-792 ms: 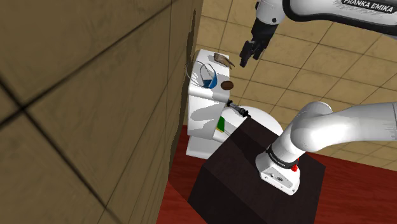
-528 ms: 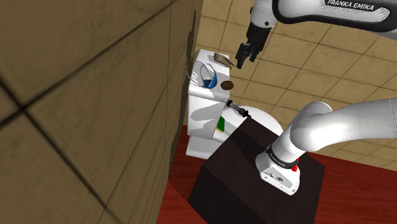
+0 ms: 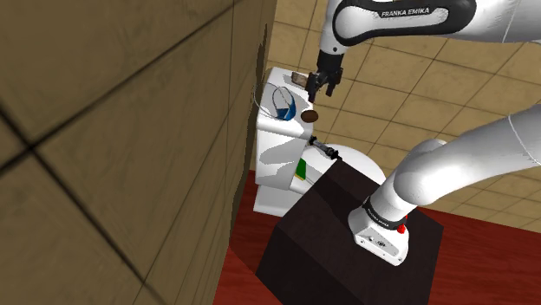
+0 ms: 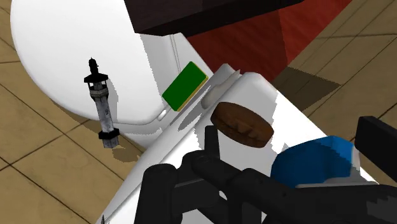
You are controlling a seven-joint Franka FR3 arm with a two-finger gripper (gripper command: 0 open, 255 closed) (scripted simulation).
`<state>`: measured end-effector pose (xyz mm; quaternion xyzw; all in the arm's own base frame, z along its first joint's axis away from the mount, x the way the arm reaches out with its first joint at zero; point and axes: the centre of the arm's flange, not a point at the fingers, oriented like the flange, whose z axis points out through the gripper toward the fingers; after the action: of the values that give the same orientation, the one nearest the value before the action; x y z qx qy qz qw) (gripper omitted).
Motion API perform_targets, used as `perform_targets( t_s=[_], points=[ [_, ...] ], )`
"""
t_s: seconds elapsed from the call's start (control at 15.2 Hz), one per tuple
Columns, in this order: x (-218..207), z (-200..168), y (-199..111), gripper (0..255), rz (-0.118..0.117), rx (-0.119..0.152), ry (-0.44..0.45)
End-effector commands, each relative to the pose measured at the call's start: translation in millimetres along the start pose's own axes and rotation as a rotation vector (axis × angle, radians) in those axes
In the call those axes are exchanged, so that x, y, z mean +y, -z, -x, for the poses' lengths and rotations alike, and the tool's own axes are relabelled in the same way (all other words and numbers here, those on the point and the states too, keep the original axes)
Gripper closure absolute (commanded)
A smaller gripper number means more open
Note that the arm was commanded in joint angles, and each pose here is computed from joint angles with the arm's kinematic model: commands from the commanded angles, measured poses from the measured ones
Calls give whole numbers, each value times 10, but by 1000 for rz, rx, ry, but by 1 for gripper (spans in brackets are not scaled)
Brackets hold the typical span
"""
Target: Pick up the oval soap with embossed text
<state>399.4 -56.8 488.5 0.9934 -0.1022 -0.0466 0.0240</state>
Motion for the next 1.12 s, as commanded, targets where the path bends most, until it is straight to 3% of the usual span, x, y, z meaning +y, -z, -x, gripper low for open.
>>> perform_targets(
  t_s=[0.0,0.2,0.86,0.92,1.06],
  points=[
    [79,-202,-233,0,-13,-32,-23],
    [219,-473,-563,0,-33,-80,-57],
    [199,-512,-966,0,-33,-81,-57],
    [197,-511,-965,255,-33,-81,-57],
    [196,-509,-967,255,-33,-81,-57]
  ],
)
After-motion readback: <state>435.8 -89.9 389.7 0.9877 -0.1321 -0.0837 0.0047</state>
